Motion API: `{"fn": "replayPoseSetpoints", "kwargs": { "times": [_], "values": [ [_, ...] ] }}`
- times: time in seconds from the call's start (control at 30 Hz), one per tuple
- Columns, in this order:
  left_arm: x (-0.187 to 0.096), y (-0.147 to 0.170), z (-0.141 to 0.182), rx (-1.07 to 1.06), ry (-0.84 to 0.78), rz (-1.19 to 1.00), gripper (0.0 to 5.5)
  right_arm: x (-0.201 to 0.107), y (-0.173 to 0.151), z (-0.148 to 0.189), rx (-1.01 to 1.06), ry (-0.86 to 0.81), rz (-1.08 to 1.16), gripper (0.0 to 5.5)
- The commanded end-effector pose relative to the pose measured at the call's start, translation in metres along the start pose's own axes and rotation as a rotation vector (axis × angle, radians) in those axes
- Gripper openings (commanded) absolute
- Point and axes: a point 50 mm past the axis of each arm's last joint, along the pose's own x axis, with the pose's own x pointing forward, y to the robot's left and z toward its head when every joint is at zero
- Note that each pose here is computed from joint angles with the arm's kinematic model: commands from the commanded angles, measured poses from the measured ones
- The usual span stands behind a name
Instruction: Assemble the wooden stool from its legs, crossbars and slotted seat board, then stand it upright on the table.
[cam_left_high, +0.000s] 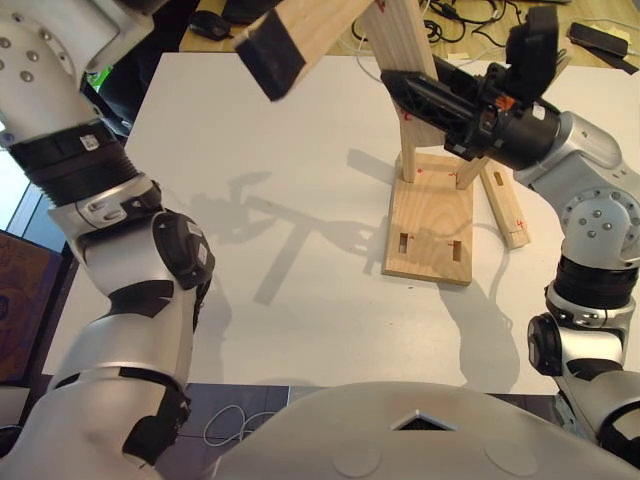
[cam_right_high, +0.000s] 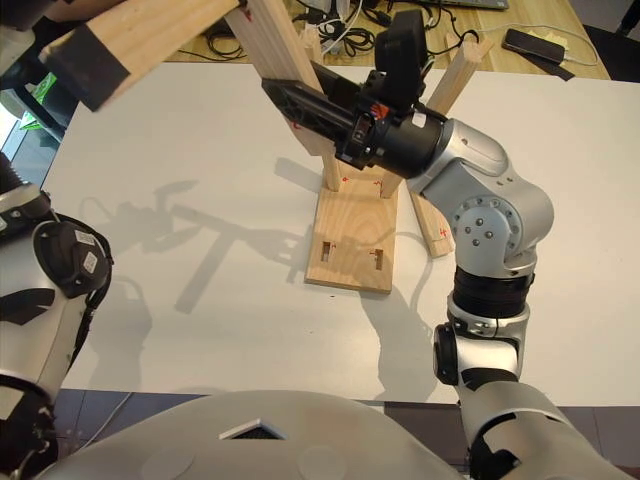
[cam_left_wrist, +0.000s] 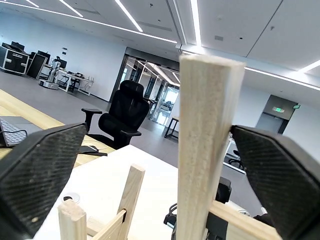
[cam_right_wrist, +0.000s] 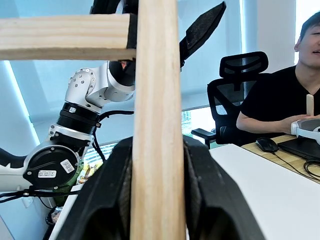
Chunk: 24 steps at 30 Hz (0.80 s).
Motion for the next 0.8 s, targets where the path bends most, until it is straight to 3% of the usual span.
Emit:
{"fn": "replayPoseSetpoints", "kwargs": {
  "times": [0.03, 0.5, 0.8],
  "values": [
    [0.002, -0.008, -0.004, -0.058, -0.053, -0.040, 5.07, 0.001, 0.003, 0.007, 0.033, -0.036, 0.038, 1.02],
    [0.003, -0.018, -0.013, -0.108, -0.046, -0.072, 2.82, 0.000, 0.008, -0.002, 0.141, -0.027, 0.086, 1.02],
    [0.004, -0.017, -0.011, -0.093, -0.031, -0.075, 1.69, -0.002, 0.009, -0.004, 0.170, -0.024, 0.085, 1.02]
  ]
}}
